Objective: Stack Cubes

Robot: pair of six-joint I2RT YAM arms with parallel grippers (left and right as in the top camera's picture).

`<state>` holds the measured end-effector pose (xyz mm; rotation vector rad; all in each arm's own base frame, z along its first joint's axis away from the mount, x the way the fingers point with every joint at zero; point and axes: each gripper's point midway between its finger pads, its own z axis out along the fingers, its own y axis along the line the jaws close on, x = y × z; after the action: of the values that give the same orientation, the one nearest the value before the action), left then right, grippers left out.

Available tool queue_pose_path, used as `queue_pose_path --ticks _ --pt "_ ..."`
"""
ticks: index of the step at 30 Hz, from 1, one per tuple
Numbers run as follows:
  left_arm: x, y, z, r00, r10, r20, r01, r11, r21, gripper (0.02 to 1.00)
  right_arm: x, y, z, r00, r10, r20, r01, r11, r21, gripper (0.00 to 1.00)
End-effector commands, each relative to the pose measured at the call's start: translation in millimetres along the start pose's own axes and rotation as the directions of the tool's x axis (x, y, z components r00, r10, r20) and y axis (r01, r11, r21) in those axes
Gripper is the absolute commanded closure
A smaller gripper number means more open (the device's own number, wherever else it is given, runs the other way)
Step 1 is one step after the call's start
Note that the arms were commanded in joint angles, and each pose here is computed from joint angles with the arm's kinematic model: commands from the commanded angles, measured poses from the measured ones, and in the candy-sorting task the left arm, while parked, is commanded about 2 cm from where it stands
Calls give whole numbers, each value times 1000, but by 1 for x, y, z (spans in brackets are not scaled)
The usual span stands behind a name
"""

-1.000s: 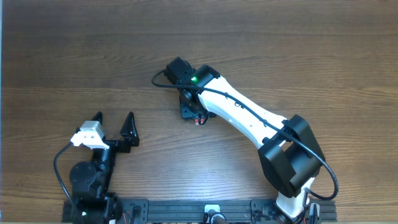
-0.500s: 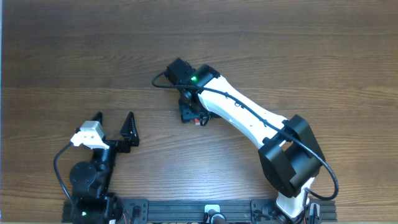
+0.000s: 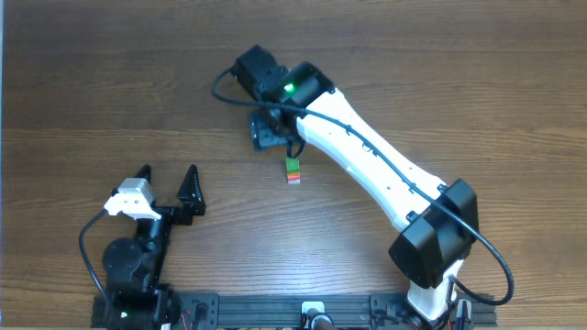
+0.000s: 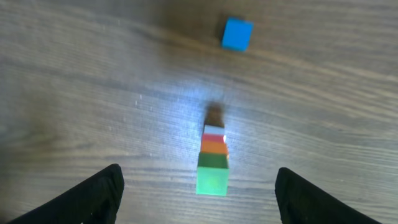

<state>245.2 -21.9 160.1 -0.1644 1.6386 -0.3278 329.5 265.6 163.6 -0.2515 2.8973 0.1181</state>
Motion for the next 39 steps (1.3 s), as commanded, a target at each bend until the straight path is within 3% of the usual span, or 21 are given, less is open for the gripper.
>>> queue_pose_path --ticks 1,17,39 --pt "2 -1 0 1000 14 -4 -14 1000 9 18 -22 -19 4 999 33 12 -34 999 34 207" --pt "2 -1 0 1000 13 -4 -13 1000 9 18 -52 -32 100 993 38 -110 -31 998 57 211" --pt "2 -1 0 1000 14 -4 -14 1000 9 18 -41 -38 166 977 81 -196 -66 995 78 211"
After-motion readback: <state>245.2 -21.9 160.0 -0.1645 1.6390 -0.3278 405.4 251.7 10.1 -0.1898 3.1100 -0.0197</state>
